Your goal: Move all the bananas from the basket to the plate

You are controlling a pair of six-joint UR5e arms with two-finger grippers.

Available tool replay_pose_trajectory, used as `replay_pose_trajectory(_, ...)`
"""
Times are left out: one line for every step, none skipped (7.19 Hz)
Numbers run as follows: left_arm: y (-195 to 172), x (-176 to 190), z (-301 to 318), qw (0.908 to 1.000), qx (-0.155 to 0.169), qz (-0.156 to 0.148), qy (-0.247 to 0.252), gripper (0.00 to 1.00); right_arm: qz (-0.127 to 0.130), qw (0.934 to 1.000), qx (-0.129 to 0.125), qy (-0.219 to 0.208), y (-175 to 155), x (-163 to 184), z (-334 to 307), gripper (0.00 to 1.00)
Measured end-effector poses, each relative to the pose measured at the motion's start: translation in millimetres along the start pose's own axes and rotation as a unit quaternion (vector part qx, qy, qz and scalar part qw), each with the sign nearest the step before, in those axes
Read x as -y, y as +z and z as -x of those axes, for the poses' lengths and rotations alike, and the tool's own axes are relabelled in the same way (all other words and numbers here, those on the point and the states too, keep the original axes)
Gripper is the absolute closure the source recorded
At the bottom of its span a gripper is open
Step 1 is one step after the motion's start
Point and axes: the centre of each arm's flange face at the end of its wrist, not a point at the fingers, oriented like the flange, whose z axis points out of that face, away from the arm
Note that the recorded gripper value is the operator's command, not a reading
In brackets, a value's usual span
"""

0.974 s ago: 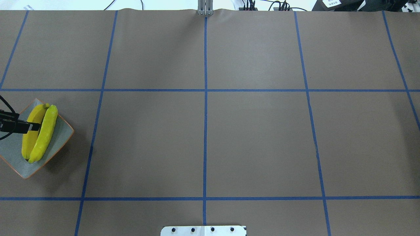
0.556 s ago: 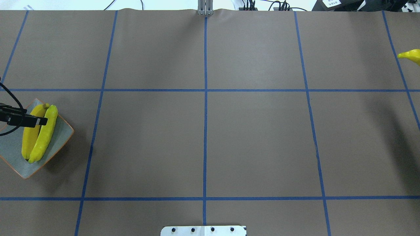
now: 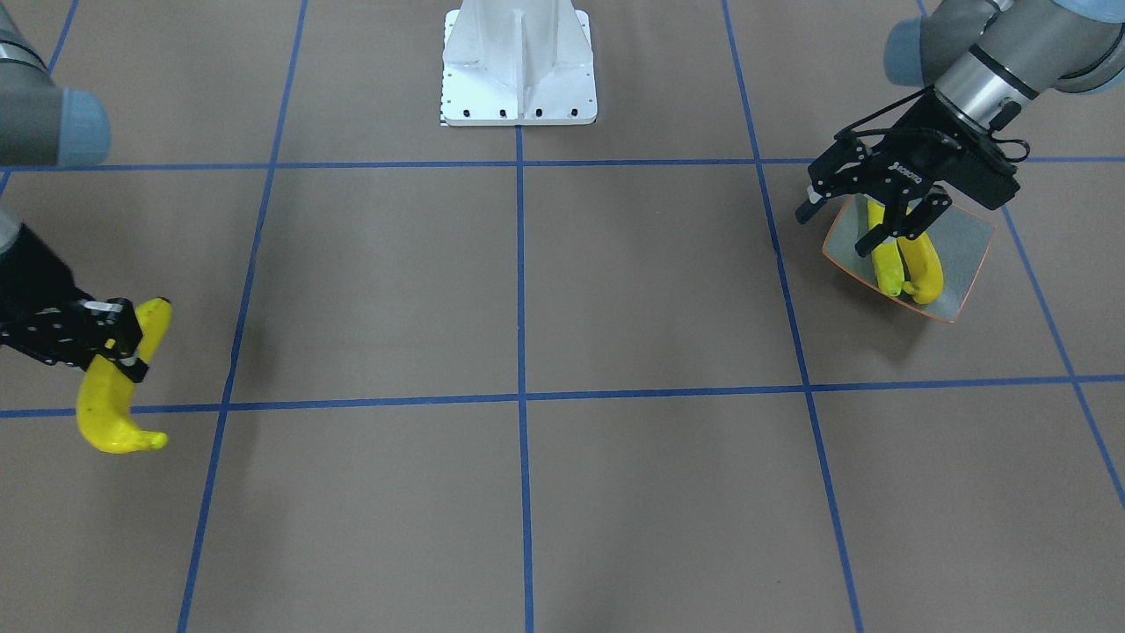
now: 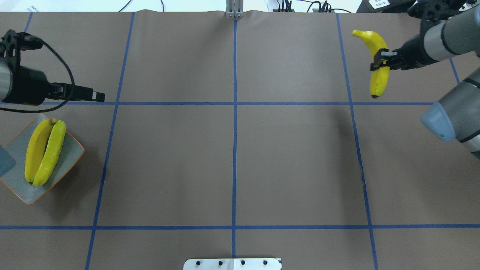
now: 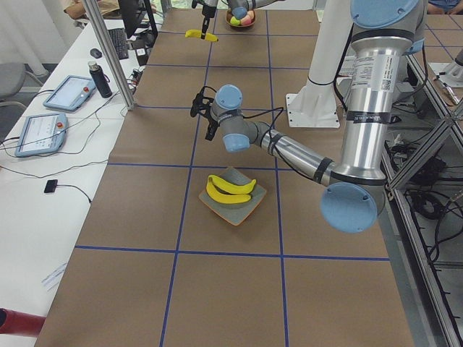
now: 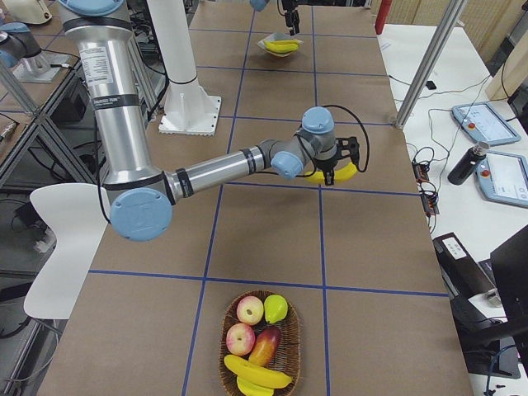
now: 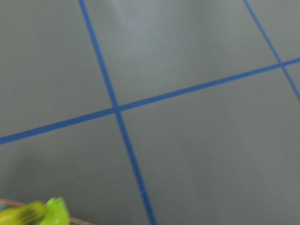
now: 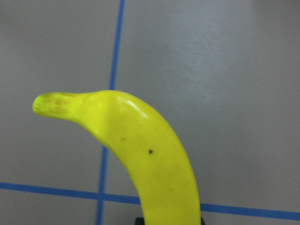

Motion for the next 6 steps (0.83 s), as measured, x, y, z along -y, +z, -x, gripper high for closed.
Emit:
replay_pose_trajectory(10, 15, -40, 0.9991, -0.032, -0.004, -0.027, 0.0, -0.005, 0.9985, 0.025, 0.049, 5, -5, 59, 1.0)
replay_pose_trajectory(17, 24, -86, 0.9961, -0.067, -0.002, -0.057, 0.0, -0.01, 0.9945, 0.047, 0.093, 8, -12, 113, 1.0)
replay_pose_trajectory(24, 26, -125, 0.992, -0.097, 0.008, -0.08, 0.0, -0.018, 0.9897, 0.065, 0.126, 10, -21, 160, 1.0)
replay_pose_trajectory(33, 20, -154, 0.9887, -0.118, 0.022, -0.09, 0.0, -0.019, 0.9848, 0.077, 0.154, 8, -28, 197, 1.0)
replay_pose_trajectory(42, 11, -174, 0.9865, -0.131, 0.037, -0.092, 0.0, -0.015, 0.979, 0.089, 0.183, 1, -34, 229, 1.0)
replay_pose_trajectory(50, 2, -189, 0.9848, -0.141, 0.049, -0.089, 0.0, -0.008, 0.9706, 0.107, 0.216, -9, -40, 260, 1.0)
